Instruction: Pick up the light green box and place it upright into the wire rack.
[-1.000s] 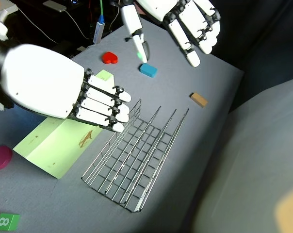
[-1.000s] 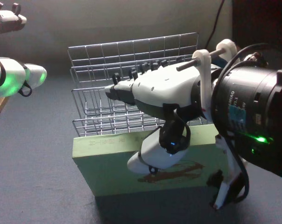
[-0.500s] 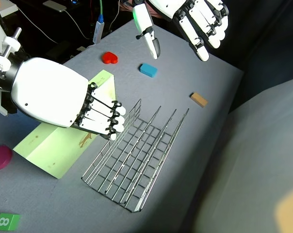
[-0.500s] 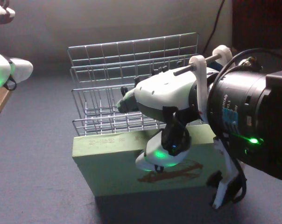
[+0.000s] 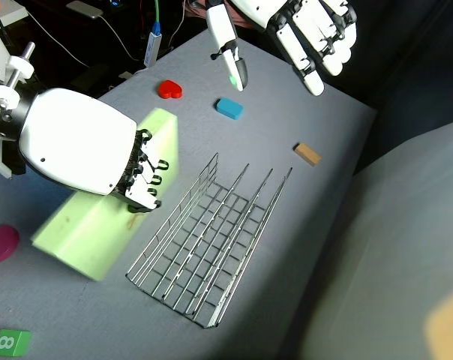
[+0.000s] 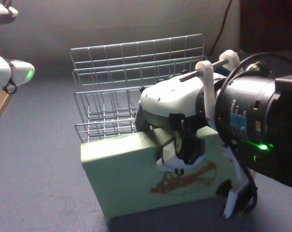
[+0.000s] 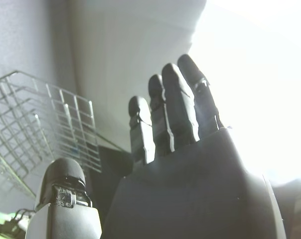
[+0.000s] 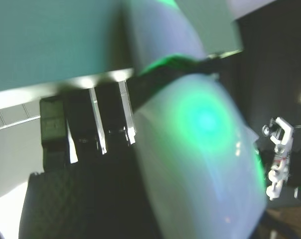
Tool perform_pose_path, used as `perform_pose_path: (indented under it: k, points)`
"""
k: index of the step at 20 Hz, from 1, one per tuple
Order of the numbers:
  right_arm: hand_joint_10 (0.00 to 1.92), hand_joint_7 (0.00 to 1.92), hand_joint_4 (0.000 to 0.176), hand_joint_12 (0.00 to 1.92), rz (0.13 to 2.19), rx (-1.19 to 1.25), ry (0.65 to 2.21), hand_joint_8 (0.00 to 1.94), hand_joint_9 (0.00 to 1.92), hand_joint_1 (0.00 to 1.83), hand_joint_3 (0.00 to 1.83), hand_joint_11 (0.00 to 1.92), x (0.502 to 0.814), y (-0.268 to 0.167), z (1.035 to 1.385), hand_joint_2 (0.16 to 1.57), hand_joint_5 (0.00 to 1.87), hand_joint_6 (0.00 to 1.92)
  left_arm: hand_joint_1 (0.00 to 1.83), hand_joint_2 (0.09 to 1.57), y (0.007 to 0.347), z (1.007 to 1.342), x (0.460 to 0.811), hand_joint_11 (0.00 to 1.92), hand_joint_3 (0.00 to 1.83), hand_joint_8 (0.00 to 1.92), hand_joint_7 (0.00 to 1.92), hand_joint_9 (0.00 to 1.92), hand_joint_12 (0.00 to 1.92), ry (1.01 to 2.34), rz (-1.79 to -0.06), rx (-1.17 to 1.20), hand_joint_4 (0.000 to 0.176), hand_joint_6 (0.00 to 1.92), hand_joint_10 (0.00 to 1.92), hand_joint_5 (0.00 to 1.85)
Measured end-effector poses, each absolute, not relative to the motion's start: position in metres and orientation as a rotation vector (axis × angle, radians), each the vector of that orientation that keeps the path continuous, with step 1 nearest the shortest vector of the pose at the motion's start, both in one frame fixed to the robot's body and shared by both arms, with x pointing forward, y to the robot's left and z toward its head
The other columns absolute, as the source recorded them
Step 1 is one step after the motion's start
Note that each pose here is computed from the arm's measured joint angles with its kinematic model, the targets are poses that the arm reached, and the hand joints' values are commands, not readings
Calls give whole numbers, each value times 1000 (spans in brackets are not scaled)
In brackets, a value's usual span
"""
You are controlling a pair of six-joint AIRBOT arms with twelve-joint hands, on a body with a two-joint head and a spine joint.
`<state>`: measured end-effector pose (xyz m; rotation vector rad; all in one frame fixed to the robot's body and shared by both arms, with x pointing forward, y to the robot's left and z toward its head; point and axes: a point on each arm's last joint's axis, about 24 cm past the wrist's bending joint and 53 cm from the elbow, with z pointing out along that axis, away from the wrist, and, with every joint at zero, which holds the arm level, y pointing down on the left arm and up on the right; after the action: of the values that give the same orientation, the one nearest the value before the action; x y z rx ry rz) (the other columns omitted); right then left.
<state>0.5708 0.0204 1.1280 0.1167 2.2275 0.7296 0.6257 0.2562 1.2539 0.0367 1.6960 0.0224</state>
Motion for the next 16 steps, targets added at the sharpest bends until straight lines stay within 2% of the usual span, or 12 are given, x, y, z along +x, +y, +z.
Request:
perform_pose_path:
  k: [5,13,15,16]
  points:
    - [1444,933,0,1543,721,137,2253,1099,839,1365,0,785,569,11,1135,1152,861,915,61,1176,258,1254,626,0,4,1,274,267,735,1698,25,30,125,0,2,264]
    - [1452,901,0,1534,770,65,2113,1126,843,1362,0,764,570,12,1203,1162,826,967,60,1177,261,1252,624,0,3,1,275,267,733,1705,29,15,125,0,1,258]
    - [1390,973,0,1524,777,73,2067,1027,927,1373,0,782,576,10,1222,1131,894,855,60,1177,263,1252,624,0,2,1,276,270,736,1704,33,11,125,3,2,264]
    - [1429,923,0,1516,773,75,2049,1089,870,1365,0,776,579,8,1229,1154,834,947,60,1177,265,1253,624,0,2,2,278,271,740,1703,36,9,125,4,2,269]
